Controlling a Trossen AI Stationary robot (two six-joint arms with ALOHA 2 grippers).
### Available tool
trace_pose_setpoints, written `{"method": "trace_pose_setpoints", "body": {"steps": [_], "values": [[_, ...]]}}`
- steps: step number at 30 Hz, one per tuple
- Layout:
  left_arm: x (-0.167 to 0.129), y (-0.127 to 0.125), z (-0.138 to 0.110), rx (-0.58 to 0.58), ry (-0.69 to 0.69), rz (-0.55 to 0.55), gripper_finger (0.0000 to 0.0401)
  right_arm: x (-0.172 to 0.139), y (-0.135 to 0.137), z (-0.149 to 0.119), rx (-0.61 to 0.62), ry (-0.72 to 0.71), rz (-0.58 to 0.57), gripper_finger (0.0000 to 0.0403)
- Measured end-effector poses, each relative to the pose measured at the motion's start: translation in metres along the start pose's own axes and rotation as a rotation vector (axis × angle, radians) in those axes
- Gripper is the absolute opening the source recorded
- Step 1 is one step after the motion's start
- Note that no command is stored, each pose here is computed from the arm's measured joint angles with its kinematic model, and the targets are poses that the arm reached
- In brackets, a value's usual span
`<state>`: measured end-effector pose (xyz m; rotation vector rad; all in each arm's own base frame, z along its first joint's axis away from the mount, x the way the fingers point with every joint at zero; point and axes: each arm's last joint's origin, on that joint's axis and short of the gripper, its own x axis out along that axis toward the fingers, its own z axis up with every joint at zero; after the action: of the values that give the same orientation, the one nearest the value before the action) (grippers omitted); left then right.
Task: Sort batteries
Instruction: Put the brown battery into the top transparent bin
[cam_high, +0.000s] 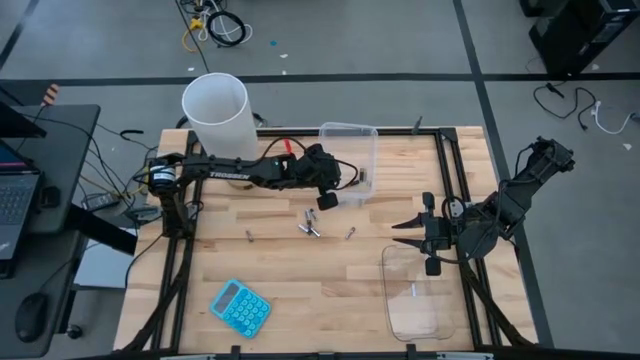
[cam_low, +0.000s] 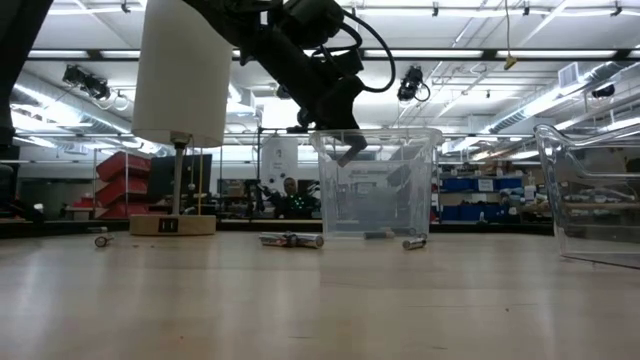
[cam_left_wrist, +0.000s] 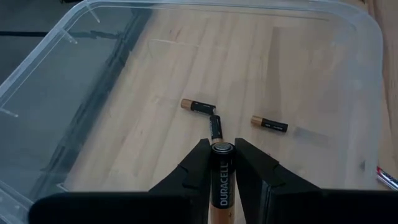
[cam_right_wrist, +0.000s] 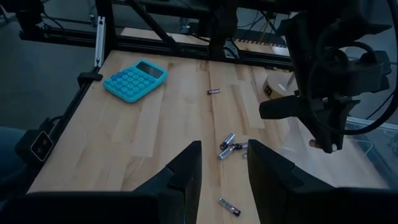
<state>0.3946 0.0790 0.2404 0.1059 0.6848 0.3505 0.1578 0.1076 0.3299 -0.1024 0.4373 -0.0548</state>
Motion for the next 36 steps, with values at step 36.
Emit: {"method": "trace_pose_setpoints", "body": {"steps": [36], "values": [[-0.0002, -0.0001, -0.0020, 0.001, 0.021, -0.004, 0.0062, 0.0000, 0.0000, 0.0000, -0.002, 0.000, 0.001, 0.0115]]}}
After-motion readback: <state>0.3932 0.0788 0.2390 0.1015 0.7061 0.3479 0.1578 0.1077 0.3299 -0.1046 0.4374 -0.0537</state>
